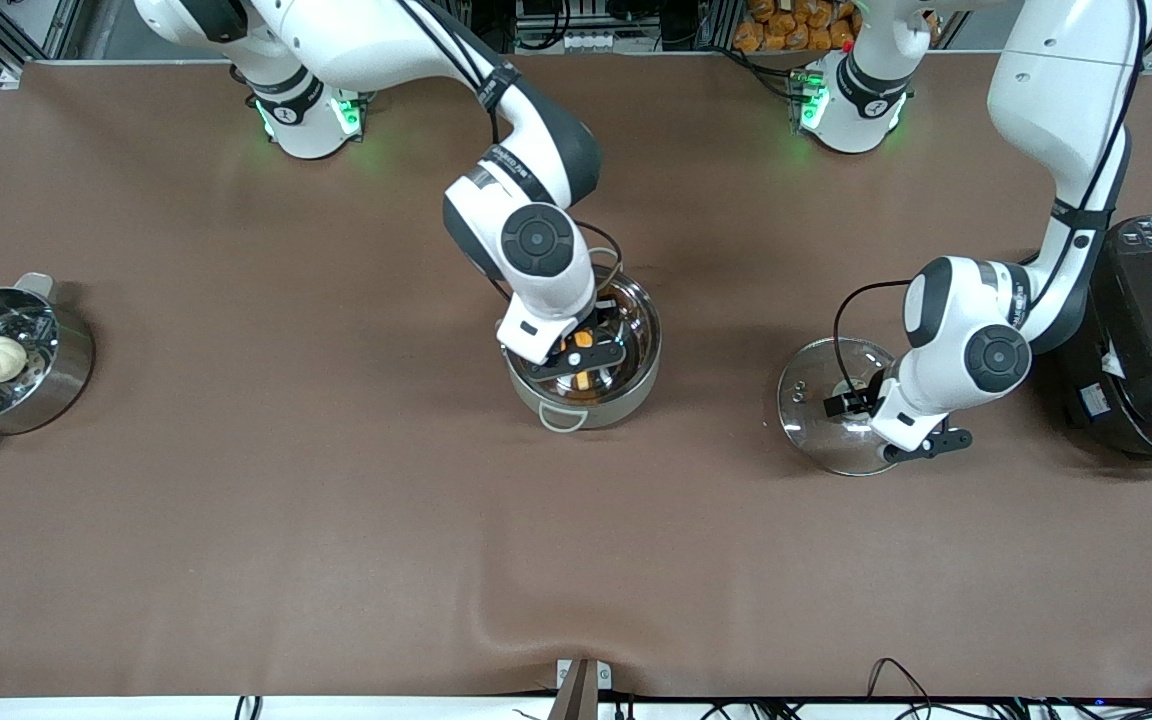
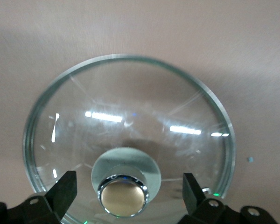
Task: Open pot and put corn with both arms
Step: 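Lower the corn into the pot while the left gripper releases the lid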
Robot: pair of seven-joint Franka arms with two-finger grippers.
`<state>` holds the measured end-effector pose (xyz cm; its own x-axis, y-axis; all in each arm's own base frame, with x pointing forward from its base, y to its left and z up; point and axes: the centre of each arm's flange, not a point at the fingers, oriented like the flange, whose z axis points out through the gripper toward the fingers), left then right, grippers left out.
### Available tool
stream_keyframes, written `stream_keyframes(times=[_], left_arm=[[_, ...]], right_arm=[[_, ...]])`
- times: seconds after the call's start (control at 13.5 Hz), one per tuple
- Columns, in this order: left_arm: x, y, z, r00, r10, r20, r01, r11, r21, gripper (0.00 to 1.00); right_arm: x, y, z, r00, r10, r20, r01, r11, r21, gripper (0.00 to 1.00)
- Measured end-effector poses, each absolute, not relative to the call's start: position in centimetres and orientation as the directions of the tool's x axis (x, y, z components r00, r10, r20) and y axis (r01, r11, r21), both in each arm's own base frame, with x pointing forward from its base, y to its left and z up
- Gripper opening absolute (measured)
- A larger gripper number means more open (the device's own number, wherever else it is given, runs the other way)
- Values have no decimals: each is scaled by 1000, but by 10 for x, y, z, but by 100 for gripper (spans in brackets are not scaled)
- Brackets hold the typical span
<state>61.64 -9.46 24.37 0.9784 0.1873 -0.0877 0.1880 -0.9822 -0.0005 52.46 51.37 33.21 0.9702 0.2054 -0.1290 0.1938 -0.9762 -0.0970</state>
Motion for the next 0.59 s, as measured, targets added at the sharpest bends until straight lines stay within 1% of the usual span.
stream_keyframes(times=[0.15,0.3,0.59], left_arm=[[624,-96,281,981,185,-53,186,-983,7,100],[626,-97,334,981,191,-19,191,-981,11,100],[610,-95,433,973,224,47,224,-974,17,100]], right_arm=[[519,519,324,969,207,-138,196,-977,-88,37],[519,520,318,968,208,-143,198,-977,-81,37],[522,517,309,969,205,-138,198,-978,-67,37]])
